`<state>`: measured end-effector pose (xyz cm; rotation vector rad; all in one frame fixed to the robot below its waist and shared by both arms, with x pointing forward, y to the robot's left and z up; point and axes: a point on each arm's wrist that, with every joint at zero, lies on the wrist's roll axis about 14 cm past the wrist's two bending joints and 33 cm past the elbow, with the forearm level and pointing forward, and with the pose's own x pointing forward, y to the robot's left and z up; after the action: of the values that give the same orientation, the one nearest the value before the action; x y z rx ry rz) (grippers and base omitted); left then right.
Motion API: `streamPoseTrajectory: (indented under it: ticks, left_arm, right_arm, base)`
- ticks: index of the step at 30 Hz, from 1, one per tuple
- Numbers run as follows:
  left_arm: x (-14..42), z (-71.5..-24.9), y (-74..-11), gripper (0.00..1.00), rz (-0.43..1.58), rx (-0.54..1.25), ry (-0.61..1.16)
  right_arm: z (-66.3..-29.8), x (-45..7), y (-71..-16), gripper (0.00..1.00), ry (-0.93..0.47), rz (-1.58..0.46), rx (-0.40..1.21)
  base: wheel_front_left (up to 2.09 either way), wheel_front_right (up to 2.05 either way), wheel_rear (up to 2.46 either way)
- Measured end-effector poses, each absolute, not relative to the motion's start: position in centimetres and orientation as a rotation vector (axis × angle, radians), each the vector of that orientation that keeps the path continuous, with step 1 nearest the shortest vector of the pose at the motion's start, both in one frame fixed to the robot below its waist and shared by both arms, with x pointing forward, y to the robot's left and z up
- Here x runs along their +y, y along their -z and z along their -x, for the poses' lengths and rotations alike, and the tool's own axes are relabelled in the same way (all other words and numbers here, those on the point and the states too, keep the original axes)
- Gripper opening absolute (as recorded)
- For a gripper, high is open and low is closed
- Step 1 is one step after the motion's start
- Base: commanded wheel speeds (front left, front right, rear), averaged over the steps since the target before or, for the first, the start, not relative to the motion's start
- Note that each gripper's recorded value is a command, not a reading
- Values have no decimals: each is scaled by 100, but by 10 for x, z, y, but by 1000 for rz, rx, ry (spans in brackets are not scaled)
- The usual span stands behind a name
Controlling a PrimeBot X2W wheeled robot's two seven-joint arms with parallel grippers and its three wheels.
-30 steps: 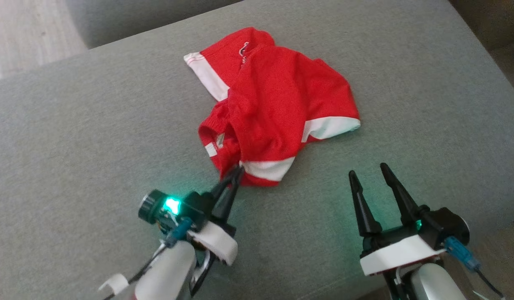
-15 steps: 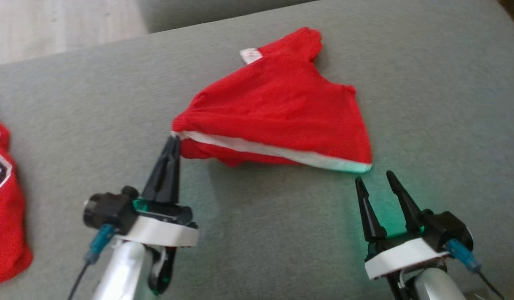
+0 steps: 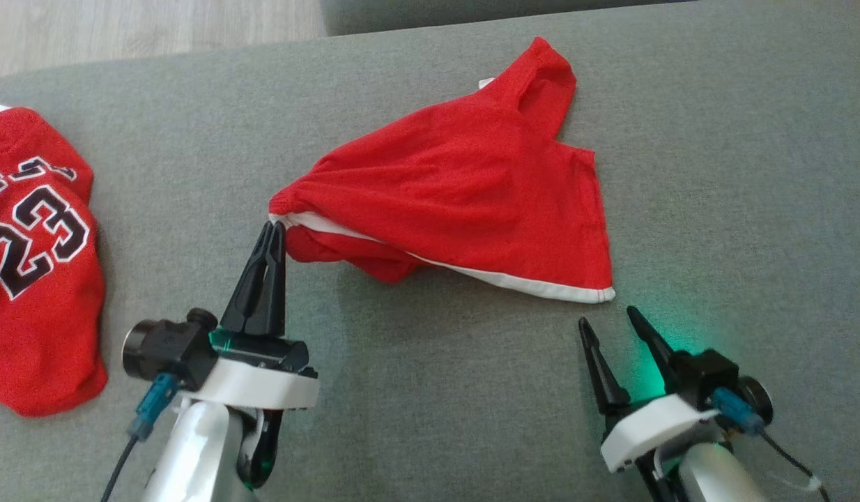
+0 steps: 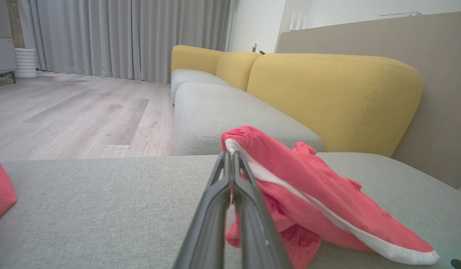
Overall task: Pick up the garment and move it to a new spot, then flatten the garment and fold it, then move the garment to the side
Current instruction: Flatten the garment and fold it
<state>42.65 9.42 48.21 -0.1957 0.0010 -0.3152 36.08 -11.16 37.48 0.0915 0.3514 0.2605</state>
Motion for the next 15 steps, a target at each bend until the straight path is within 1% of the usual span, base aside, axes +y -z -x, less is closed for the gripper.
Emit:
streamPoseTrajectory:
  ticks: [9, 10, 11, 12, 13, 15]
  left_arm:
    - [94, -428, -473, 0, 188, 23, 315]
    - [94, -429, -472, 0, 189, 26, 315]
    - [94, -429, -471, 0, 189, 29, 316]
    - [93, -429, -470, 0, 189, 31, 318]
    - [93, -430, -470, 0, 190, 31, 320]
    - [92, -432, -470, 0, 189, 29, 323]
  right_arm:
    - [-381, -107, -368, 100, -292, -41, 366]
    - [-382, -107, -368, 95, -294, -40, 366]
    - [-383, -106, -367, 85, -298, -39, 369]
    - [-384, -105, -366, 74, -300, -38, 370]
    - [-386, -104, -366, 49, -303, -37, 370]
    - [-387, -103, -366, 24, -306, -36, 370]
  base:
    - [0, 0, 0]
    - [0, 0, 0]
    - [0, 0, 0]
    - [0, 0, 0]
    - [0, 0, 0]
    - [0, 0, 0]
